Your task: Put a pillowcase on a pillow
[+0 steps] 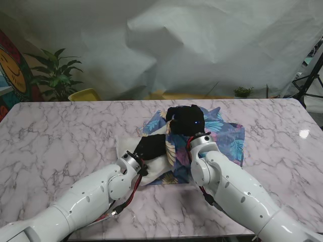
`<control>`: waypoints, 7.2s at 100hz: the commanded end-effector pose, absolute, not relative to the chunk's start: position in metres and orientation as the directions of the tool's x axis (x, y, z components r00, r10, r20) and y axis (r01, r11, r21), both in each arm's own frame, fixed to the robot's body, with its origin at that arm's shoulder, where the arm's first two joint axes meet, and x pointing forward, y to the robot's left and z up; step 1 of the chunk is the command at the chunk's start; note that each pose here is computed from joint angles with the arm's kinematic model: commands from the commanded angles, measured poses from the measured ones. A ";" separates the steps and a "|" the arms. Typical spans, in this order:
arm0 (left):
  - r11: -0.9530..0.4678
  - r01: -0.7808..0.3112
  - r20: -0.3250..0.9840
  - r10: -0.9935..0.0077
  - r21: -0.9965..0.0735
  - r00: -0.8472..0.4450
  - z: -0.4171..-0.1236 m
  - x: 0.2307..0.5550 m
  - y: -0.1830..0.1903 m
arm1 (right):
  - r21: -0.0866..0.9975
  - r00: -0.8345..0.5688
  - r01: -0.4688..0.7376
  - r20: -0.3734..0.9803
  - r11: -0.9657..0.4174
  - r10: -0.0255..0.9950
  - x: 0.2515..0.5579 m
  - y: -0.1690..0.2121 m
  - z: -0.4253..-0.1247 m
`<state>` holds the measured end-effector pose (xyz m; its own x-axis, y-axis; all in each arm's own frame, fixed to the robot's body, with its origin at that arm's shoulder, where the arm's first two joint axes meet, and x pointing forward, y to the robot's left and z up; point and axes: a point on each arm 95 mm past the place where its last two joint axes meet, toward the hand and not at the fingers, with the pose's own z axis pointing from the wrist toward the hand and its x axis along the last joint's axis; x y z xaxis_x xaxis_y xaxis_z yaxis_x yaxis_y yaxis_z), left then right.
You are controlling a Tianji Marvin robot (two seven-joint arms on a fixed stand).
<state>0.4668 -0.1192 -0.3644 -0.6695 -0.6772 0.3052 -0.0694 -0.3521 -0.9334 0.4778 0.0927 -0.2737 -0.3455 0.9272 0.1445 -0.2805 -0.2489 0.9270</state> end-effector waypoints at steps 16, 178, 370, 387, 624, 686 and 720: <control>-0.359 -0.080 0.310 -0.649 -0.930 -0.695 -0.359 0.466 -0.128 | 0.902 -0.392 -0.314 0.160 -0.295 0.906 0.480 0.112 -0.263; -0.366 -0.319 0.482 -0.735 -0.874 -0.478 -0.362 0.448 -0.130 | 0.891 0.068 0.243 0.378 -0.383 0.923 0.397 0.024 -0.350; -0.400 -0.459 0.564 -0.767 -0.793 -0.306 -0.352 0.452 -0.073 | 0.874 0.046 0.132 0.466 -0.468 0.883 0.389 0.032 -0.333; -0.479 -0.514 0.661 -0.704 -0.712 -0.260 -0.362 0.431 -0.083 | 0.868 0.052 0.097 0.483 -0.486 0.874 0.418 0.034 -0.338; -0.400 -0.316 0.475 -0.853 -0.860 -0.216 -0.342 0.495 0.013 | 0.975 -0.525 0.100 -0.118 0.198 0.843 0.357 0.007 -0.396; -0.324 -0.540 0.509 -0.828 -0.777 -0.235 -0.349 0.522 0.036 | 0.998 -0.500 0.000 0.053 -0.062 0.864 0.377 0.021 -0.372; -0.311 -0.476 0.485 -0.821 -0.823 -0.302 -0.362 0.542 0.028 | 0.995 -0.535 -0.006 0.077 -0.095 0.842 0.372 0.028 -0.356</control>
